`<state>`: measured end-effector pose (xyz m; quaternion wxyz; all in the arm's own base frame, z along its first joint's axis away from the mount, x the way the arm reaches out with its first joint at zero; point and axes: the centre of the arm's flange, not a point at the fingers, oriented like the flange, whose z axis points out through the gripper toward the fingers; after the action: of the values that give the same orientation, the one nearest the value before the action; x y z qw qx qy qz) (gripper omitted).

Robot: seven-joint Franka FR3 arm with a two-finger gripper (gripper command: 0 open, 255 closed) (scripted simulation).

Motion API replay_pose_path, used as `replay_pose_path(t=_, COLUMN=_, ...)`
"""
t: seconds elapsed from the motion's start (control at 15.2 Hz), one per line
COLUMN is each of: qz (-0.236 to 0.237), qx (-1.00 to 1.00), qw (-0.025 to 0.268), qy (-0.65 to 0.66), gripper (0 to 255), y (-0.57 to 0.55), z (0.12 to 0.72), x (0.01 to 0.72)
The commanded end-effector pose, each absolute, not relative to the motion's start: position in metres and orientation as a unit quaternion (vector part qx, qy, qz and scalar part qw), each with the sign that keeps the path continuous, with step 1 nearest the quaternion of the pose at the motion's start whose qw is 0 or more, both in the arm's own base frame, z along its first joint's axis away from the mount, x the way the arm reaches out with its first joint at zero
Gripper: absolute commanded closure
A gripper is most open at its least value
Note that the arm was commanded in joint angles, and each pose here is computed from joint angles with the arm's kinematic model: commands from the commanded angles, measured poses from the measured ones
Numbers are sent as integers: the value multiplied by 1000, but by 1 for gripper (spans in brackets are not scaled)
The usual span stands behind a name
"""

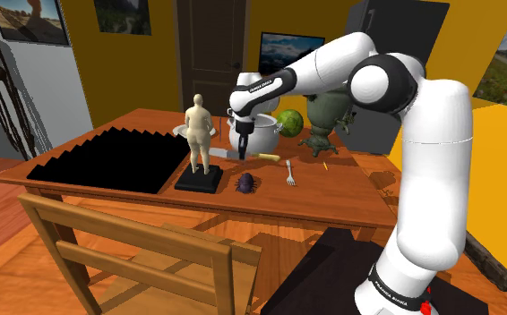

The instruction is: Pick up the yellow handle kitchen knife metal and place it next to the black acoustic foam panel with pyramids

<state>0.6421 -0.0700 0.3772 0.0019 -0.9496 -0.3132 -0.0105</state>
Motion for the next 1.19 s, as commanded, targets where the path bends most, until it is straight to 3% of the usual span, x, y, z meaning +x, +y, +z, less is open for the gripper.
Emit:
replay_pose_path(t=0.0, qz=-10, qx=-950, qw=2, qy=-313, gripper=255, y=-70, z=388, x=642)
replay_pose_path(t=0.86, qz=-10, qx=-950, qw=2, qy=-313, gripper=255, y=-70, z=454, x=642)
replay_pose_path(t=1.12, qz=-10, qx=-950, qw=2, qy=-313, gripper=255, y=-44, z=454, x=688)
